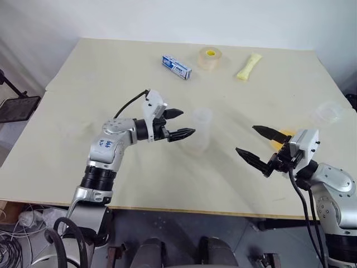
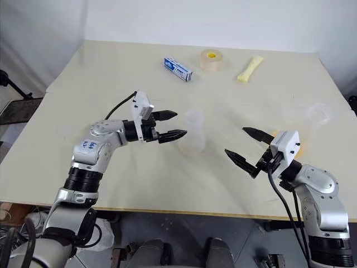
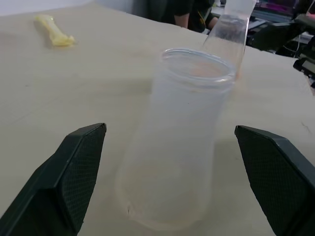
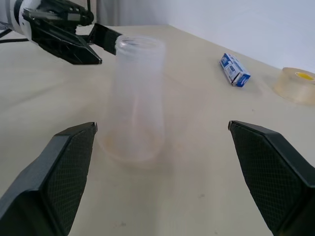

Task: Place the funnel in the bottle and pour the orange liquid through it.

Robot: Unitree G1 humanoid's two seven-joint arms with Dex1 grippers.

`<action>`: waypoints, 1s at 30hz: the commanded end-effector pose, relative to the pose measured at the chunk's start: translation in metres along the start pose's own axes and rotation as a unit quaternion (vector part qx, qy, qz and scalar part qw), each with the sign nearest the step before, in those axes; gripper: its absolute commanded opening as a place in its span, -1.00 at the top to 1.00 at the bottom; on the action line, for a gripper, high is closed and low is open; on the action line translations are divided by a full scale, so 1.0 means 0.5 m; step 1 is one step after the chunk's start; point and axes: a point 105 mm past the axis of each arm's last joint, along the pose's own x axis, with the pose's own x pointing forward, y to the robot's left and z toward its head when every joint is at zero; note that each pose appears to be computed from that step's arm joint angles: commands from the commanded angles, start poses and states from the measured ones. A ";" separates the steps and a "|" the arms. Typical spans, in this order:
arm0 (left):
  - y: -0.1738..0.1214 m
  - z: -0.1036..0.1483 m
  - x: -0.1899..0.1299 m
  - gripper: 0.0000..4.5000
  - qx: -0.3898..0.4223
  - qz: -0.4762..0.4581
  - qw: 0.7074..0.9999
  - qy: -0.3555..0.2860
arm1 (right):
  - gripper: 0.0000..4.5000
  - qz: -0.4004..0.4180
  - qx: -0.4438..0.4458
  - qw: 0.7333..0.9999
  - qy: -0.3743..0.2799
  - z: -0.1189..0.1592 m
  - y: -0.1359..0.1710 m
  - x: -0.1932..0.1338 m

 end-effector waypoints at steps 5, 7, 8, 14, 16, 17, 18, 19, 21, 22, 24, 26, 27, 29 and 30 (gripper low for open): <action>0.047 0.025 -0.207 -0.98 0.014 0.138 0.990 -0.021 | -1.00 0.042 -0.007 0.999 0.015 0.012 -0.001 -0.014; 0.033 0.002 -0.255 -0.98 0.009 0.161 0.987 -0.014 | -1.00 0.045 -0.003 0.999 0.012 0.015 -0.005 -0.014; 0.022 -0.007 -0.273 -0.98 0.011 0.167 0.986 -0.014 | -1.00 0.048 -0.001 0.999 0.011 0.016 -0.007 -0.014; -0.011 -0.057 -0.378 -0.98 0.002 0.282 0.958 -0.053 | -1.00 0.097 0.010 0.995 -0.009 0.027 -0.001 -0.016; -0.014 -0.067 -0.413 -0.98 0.004 0.338 0.938 -0.070 | -1.00 0.120 0.013 0.993 -0.009 0.027 0.005 -0.014; -0.017 -0.075 -0.430 -0.98 0.003 0.363 0.929 -0.072 | -1.00 0.126 0.013 0.992 -0.008 0.026 0.004 -0.012; -0.020 -0.083 -0.446 -0.98 0.001 0.385 0.920 -0.073 | -1.00 0.127 0.012 0.992 -0.006 0.024 0.001 -0.009; -0.024 -0.090 -0.457 -0.98 -0.002 0.401 0.913 -0.072 | -1.00 0.126 0.012 0.992 -0.007 0.023 -0.003 -0.005; -0.030 -0.099 -0.482 -0.98 0.000 0.436 0.897 -0.075 | -1.00 0.126 0.010 0.992 -0.012 0.023 -0.009 0.004; -0.029 -0.102 -0.495 -0.98 0.002 0.457 0.886 -0.077 | -1.00 0.128 0.011 0.992 -0.014 0.023 -0.009 0.009; -0.023 -0.106 -0.516 -0.98 0.005 0.492 0.867 -0.083 | -1.00 0.132 0.011 0.991 -0.016 0.022 -0.008 0.016; -0.015 -0.112 -0.528 -0.98 0.005 0.514 0.854 -0.083 | -1.00 0.134 0.010 0.991 -0.016 0.020 -0.007 0.020; -0.007 -0.116 -0.535 -0.98 0.007 0.528 0.845 -0.083 | -1.00 0.135 0.010 0.991 -0.017 0.020 -0.008 0.023; 0.019 -0.123 -0.546 -0.98 0.008 0.557 0.826 -0.087 | -1.00 0.137 0.010 0.990 -0.019 0.021 -0.007 0.026; 0.031 -0.126 -0.548 -0.98 0.007 0.567 0.819 -0.088 | -1.00 0.138 0.009 0.990 -0.019 0.021 -0.008 0.027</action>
